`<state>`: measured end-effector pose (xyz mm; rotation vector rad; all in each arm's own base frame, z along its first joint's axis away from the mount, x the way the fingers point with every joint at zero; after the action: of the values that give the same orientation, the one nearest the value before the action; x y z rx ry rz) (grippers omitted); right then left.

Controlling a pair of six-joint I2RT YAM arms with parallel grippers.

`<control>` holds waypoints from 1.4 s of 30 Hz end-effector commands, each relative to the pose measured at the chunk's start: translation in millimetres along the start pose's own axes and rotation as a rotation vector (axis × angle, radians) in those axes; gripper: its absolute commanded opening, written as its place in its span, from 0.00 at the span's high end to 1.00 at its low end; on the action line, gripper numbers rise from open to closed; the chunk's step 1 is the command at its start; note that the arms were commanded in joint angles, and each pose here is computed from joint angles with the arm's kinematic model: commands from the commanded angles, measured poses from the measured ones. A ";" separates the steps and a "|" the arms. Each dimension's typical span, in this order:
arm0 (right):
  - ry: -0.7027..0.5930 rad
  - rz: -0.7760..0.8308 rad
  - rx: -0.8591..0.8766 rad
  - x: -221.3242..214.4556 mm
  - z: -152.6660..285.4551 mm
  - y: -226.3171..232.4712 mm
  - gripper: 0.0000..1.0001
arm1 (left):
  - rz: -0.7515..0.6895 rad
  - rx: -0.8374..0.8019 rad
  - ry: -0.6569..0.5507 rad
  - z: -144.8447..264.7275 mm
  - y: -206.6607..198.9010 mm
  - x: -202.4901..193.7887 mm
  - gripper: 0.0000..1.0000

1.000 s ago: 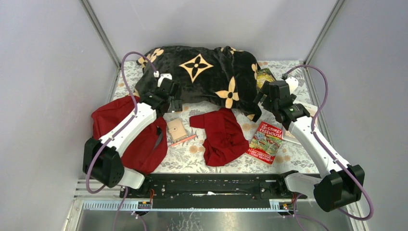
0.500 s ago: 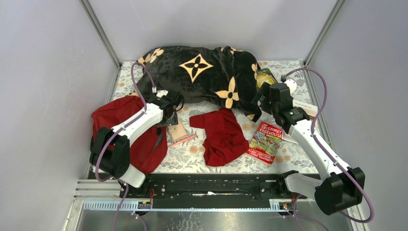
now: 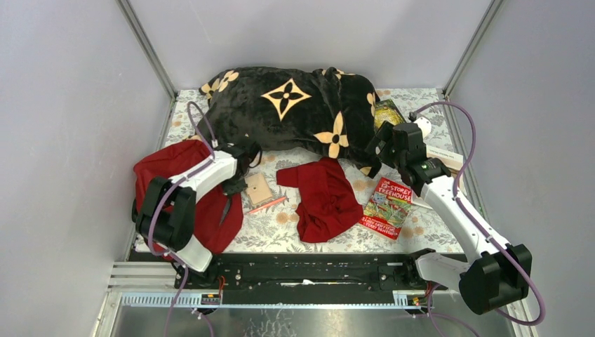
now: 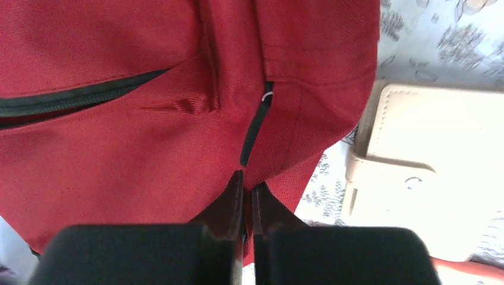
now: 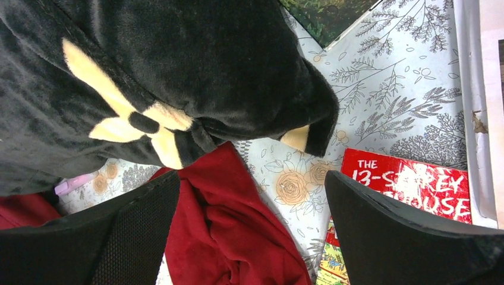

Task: Pack the student bag
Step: Adjust the student bag at the center of the board.

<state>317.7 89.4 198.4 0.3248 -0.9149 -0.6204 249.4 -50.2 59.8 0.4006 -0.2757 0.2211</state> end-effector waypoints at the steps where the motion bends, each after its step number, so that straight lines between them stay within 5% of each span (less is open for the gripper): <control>1: -0.042 -0.028 0.069 9.5 5.9 11.7 0.00 | 0.103 -0.068 -0.096 39.0 20.8 39.9 1.00; 8: -0.002 -0.032 0.131 3.2 3.0 23.2 0.00 | 0.218 -0.427 -0.192 118.5 38.5 108.8 1.00; 15: 0.024 -0.047 0.154 -2.2 -1.5 27.9 0.00 | 0.285 -0.824 -0.225 166.9 -10.3 166.6 1.00; 19: 0.049 -0.048 0.157 -7.5 -5.7 28.9 0.00 | 0.350 -0.991 -0.232 172.0 -47.4 194.6 0.90; 20: 0.054 -0.047 0.154 -9.0 -6.8 28.5 0.00 | 0.347 -1.015 -0.238 172.5 -57.5 198.3 0.80; 22: 0.064 -0.043 0.151 -11.2 -8.3 27.4 0.00 | 0.279 -1.038 -0.252 180.6 -77.1 199.1 0.37; 24: 0.078 -0.030 0.151 -14.3 -8.8 26.3 0.00 | 0.195 -1.013 -0.270 183.6 -83.2 195.7 0.09; 25: 0.082 -0.027 0.151 -15.8 -8.9 25.2 0.00 | 0.160 -0.979 -0.287 181.9 -81.1 191.8 0.06; 34: 0.115 -0.019 0.176 -24.9 -15.8 27.7 0.00 | -0.070 -0.394 -0.447 131.6 -12.9 90.3 0.03; 42: 0.178 -0.020 0.218 -31.0 -26.2 44.7 0.00 | -0.115 -0.268 -0.322 93.2 -5.5 11.6 0.01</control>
<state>326.0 128.9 162.1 0.4885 -0.7724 -0.5428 260.5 -119.2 174.7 0.0068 -0.6657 -0.0400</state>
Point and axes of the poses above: each gripper's point midway between its finger pads, its own z axis back along the fingers, its own y axis along the line the jaws close on, x = y × z, the point moved 2 cm from there along z, back along the fingers, and after that the axes turned 9 degrees about -z, right-handed, at the moved point
